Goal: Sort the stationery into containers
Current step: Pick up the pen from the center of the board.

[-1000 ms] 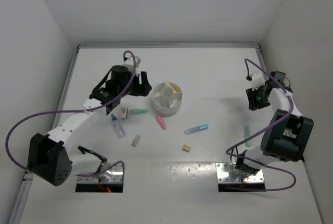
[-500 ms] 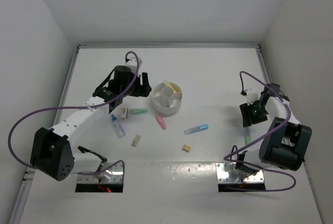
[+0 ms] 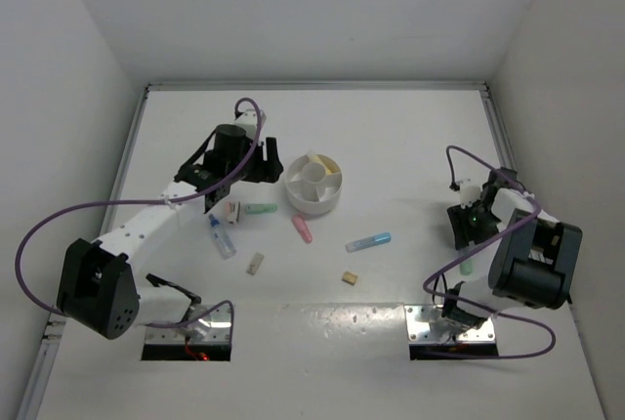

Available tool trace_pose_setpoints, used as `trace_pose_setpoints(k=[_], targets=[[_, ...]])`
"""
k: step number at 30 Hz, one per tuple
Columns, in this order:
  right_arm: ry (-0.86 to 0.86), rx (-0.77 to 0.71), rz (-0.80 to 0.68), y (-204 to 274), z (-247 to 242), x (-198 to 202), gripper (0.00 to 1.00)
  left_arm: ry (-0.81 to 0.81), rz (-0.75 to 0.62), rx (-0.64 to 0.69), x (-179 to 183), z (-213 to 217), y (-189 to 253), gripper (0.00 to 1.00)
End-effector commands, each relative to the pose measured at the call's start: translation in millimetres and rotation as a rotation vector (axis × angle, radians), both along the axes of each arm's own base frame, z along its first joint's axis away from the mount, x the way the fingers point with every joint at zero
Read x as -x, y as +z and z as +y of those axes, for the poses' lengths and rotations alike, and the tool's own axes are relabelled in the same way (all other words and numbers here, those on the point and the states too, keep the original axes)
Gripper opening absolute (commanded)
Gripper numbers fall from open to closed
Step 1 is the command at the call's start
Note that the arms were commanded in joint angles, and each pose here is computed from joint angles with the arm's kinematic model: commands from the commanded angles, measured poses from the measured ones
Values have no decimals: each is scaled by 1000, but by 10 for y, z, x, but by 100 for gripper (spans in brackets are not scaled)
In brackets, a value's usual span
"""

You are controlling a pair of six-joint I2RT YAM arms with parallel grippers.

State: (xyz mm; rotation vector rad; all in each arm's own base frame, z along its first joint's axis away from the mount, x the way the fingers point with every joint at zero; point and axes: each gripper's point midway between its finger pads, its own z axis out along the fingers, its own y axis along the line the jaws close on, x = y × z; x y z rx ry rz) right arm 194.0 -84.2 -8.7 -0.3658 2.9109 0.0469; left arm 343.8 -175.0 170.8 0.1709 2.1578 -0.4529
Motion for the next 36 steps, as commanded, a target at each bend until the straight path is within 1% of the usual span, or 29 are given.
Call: trace_pose_setpoints(k=[1, 2, 4, 6, 7, 8, 9, 11, 13, 15, 16, 18, 20, 21, 23, 24, 25, 26, 27, 28, 29, 30, 31, 32, 33, 34, 35, 36], targets=[[-23, 38, -15, -101, -75, -42, 54, 5, -26, 10, -29, -7, 58, 71], [-35, 51, -7, -120, -102, -38, 53, 5, -26, 10, -29, -7, 58, 71], [-28, 62, -11, -149, -98, -37, 47, 5, -26, 10, -29, -7, 58, 71], [-32, 81, 10, -203, -112, 48, 41, 5, -26, 10, -29, -7, 58, 71], [-24, 87, -4, -201, -110, 4, 35, 5, -26, 10, -29, -7, 58, 71], [-25, 93, 11, -225, -111, 58, 32, 5, -17, 6, -34, -10, 24, 71], [-28, 105, 15, -244, -126, 79, 26, 5, -17, 6, -34, -10, 24, 71], [-21, 119, 28, -284, -129, 108, 20, 5, -17, 6, -34, -10, 24, 73], [-21, 119, 28, -284, -128, 109, 11, 5, -17, 6, -34, -10, 24, 73], [-19, 109, 22, -282, -121, 69, 6, 5, -17, 6, -34, -10, 24, 73], [-14, 81, 32, -286, -76, 73, 4, 5, -17, 6, -34, -10, 24, 73], [-8, 50, 2, -200, -53, -60, 1, 5, -17, 6, -34, -10, 24, 73], [7, -32, -28, -71, 48, -234, 1, 5, -17, 6, -34, -10, 24, 73], [42, -105, -55, -19, 158, -333, 0, 5, -17, 6, -34, -10, 24, 73], [96, -202, -99, 240, 274, -549, 0, 5, -17, 6, -34, -10, 24, 73], [127, -299, -137, 344, 425, -660, 0, 5, -25, 10, -29, -8, 58, 73], [180, -325, -211, 564, 433, -895, 0, 5, -26, 10, -29, -7, 58, 73], [226, -436, -243, 796, 589, -1004, 0, 5, -34, 14, -24, -5, 92, 73], [242, -498, -249, 799, 713, -1023, 0, 5, -34, 14, -24, -5, 92, 73], [283, -538, -294, 1022, 745, -1176, 0, 5, -34, 14, -24, -5, 92, 73], [324, -593, -319, 1141, 844, -1258, 0, 5, -53, 23, -31, -8, 177, 73], [385, -701, -388, 1379, 1009, -1468, 0, 5, -62, 27, -44, -14, 197, 73], [440, -746, -425, 1480, 1088, -1555, 0, 5, -73, 32, -35, -10, 242, 73], [457, -826, -414, 1581, 1205, -1545, 0, 5, -81, 36, -28, -7, 276, 73], [508, -912, -500, 1868, 1326, -1705, 0, 14, -84, 31, -37, 9, 275, 73], [528, -980, -478, 1824, 1469, -1786, 0, 14, -84, 31, -37, 10, 275, 73], [528, -1076, -478, 1942, 1607, -1812, 0, 14, -92, 35, -30, 13, 309, 73], [578, -1099, -512, 2091, 1688, -1931, 0, 14, -92, 35, -30, 13, 309, 73]])
